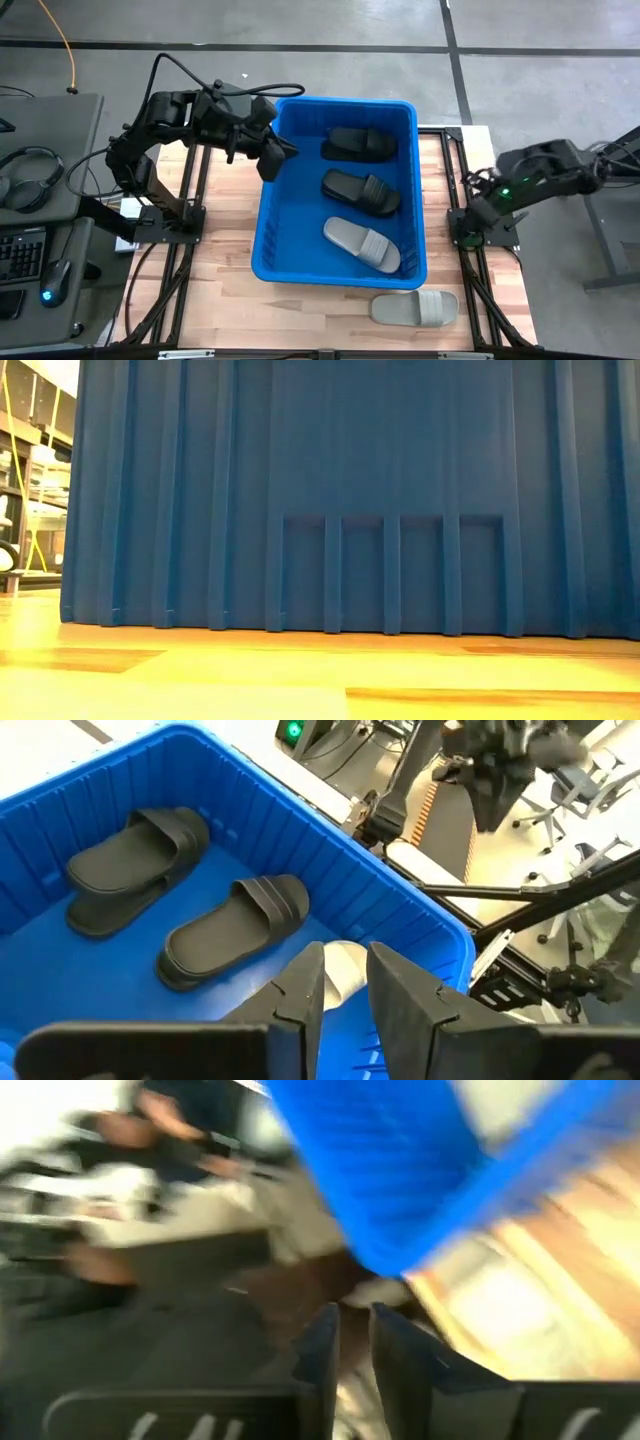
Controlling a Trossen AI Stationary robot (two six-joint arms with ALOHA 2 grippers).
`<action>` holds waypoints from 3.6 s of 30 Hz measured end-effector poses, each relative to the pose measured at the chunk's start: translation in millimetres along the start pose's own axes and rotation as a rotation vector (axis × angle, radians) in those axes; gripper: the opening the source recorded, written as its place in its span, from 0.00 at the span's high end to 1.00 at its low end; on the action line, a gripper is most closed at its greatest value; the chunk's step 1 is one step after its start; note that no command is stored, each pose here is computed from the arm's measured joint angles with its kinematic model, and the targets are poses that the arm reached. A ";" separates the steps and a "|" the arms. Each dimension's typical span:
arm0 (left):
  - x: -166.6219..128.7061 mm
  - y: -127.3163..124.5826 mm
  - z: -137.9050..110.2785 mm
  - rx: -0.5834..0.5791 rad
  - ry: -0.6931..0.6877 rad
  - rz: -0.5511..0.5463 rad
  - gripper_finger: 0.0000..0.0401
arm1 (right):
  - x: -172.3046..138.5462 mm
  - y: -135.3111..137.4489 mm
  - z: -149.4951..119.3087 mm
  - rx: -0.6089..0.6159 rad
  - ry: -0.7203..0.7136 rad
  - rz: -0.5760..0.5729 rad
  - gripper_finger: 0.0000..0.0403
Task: Pick and place slides into bin
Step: Stack the gray slipper on the gray slipper in the blue bin
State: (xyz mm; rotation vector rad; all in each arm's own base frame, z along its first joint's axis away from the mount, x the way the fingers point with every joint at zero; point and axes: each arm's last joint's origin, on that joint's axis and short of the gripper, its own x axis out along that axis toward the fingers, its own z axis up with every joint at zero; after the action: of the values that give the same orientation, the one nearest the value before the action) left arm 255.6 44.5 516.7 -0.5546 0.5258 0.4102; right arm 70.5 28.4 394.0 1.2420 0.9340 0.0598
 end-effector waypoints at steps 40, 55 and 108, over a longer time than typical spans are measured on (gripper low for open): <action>-13.5 4.9 -7.1 0.269 0.059 -0.017 0.84 | 262.8 93.8 -101.8 0.355 -0.024 -0.996 0.80; -13.6 4.6 -7.9 0.340 0.072 -0.038 0.85 | 331.1 76.9 -115.6 0.516 -0.155 -1.105 0.81; -13.3 5.4 -9.2 0.400 0.088 -0.035 0.84 | 384.8 36.7 -84.2 0.547 -0.222 -1.268 0.54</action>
State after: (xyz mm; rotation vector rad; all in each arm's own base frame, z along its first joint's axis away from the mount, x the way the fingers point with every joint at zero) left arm 239.1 40.3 515.6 -0.1963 0.6619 0.2386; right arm 280.9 303.8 203.2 0.8967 1.4339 -1.3731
